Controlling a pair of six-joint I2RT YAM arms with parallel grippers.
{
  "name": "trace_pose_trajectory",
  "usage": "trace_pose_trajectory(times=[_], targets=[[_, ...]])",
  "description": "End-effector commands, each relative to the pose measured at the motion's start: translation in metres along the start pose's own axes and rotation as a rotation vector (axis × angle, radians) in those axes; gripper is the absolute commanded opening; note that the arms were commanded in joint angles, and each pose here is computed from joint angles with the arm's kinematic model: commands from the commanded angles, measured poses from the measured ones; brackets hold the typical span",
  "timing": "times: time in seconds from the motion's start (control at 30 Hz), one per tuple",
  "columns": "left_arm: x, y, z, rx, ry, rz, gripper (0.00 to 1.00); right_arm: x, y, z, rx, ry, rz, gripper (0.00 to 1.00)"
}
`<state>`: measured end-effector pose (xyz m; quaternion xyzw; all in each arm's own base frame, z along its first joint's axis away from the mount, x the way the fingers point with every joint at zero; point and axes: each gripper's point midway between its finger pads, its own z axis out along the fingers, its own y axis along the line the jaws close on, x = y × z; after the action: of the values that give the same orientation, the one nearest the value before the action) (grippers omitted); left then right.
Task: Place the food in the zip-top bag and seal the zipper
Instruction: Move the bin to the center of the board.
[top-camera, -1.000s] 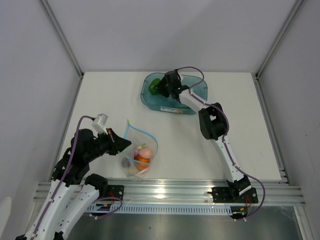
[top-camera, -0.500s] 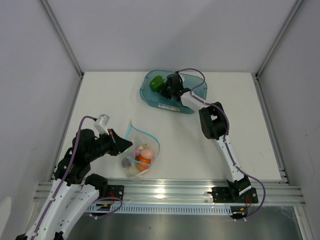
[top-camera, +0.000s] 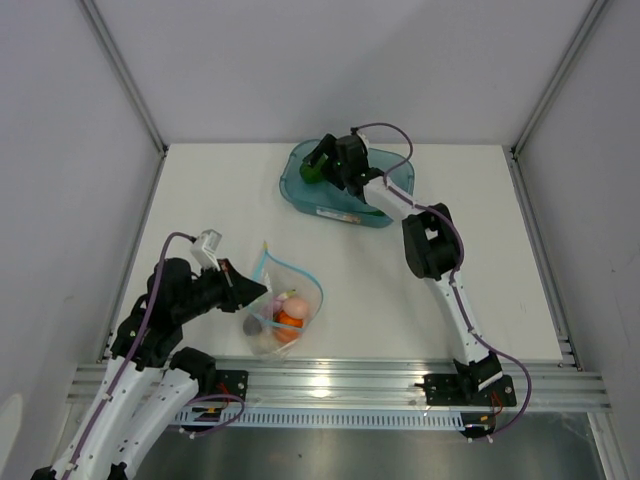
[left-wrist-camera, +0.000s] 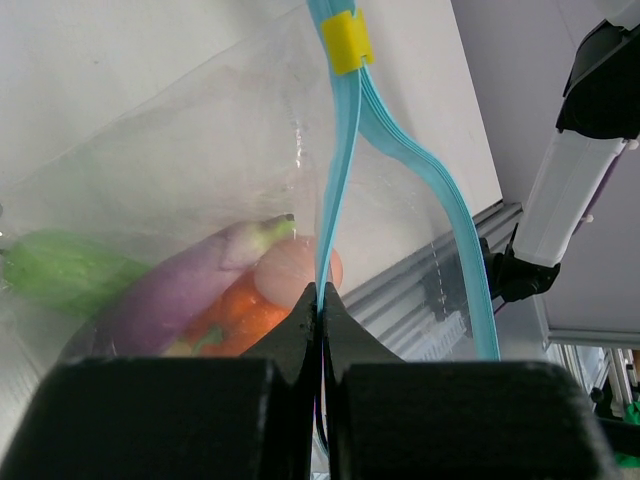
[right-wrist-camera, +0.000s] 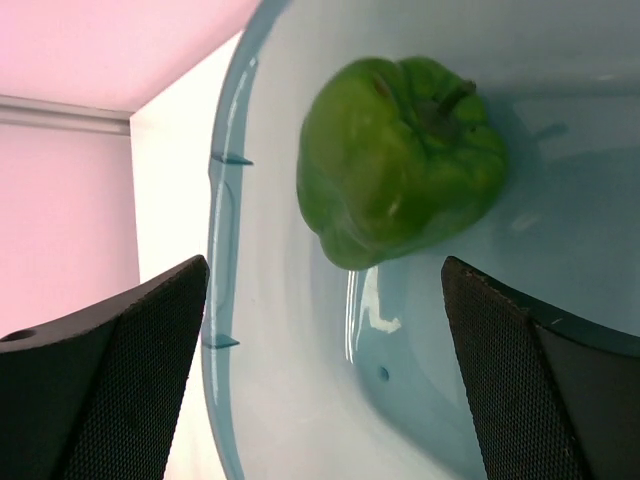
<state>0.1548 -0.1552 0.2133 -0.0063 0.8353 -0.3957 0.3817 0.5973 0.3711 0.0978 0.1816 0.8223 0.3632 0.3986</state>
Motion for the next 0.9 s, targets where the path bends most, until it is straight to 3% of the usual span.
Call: trace_pose_trajectory(times=[0.0, 0.2, 0.47, 0.87], targets=[[-0.004, -0.005, 0.001, 0.026, -0.012, 0.000, 0.01, -0.015, 0.002, 0.002, 0.014, -0.021, 0.005, 0.99], [-0.003, -0.003, 0.004, 0.025, -0.003, 0.001, 0.00, 0.000, 0.010, -0.015, -0.034, 0.066, -0.039, 0.98], [-0.003, -0.006, 0.006, 0.044, -0.005, -0.008, 0.01, 0.058, -0.001, -0.043, -0.051, 0.286, -0.054, 0.95], [-0.001, -0.008, 0.002, 0.052, -0.011, -0.018, 0.01, 0.084, -0.012, -0.103, -0.024, 0.350, -0.073, 0.95]])
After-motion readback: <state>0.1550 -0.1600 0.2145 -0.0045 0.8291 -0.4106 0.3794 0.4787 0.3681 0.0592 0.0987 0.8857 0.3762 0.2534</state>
